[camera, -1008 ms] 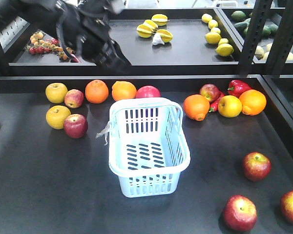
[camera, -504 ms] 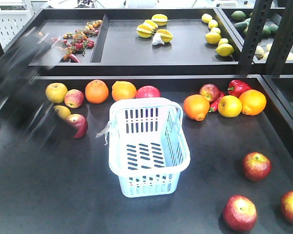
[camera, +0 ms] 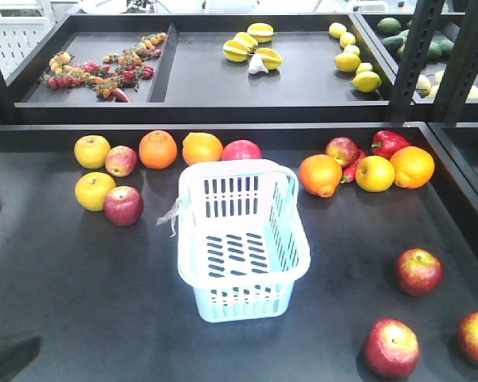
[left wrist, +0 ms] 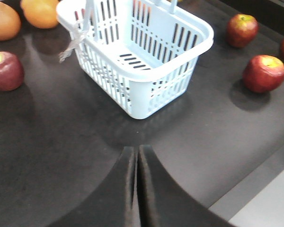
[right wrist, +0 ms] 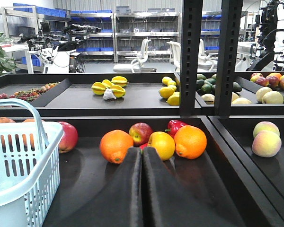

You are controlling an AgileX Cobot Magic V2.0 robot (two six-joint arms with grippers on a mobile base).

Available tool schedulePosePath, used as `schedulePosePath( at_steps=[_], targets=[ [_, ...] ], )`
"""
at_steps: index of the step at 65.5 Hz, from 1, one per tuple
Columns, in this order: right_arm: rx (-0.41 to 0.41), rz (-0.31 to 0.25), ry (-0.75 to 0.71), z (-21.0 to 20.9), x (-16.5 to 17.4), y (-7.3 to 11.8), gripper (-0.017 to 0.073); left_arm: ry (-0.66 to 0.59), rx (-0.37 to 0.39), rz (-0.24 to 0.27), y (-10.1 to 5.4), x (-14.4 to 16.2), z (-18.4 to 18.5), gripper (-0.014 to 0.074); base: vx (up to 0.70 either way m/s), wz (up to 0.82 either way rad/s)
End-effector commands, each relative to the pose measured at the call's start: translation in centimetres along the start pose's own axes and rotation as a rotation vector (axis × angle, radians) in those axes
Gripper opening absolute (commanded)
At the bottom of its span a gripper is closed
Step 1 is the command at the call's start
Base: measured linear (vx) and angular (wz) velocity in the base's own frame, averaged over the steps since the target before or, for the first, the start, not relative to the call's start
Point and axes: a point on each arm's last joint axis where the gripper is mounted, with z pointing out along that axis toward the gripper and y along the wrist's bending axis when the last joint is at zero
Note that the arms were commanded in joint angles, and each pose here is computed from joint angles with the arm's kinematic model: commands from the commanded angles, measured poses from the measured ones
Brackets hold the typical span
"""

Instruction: Pick three apples into basket with both arms

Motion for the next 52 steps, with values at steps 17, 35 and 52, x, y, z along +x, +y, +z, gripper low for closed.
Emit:
schedulePosePath(
  at_steps=[17,35,52],
  targets=[
    [0.0,-0.003,-0.097,-0.1,-0.5,0.0,-0.0005,-0.066,-0.019,-0.04,0.1,1.2,0.1,-0.0008,0.0,0.0],
    [-0.047,0.611,-0.382,-0.7,-2.9,-0.6,-0.0005,-0.065,-0.019,-0.04,0.1,1.2,0.1,-0.0008,0.0,0.0],
    [-0.102,0.642,-0.36,-1.7,-9.2,-0.1,-0.0004,-0.066,-0.019,-0.04,0.1,1.2,0.1,-0.0008,0.0,0.0]
  ],
)
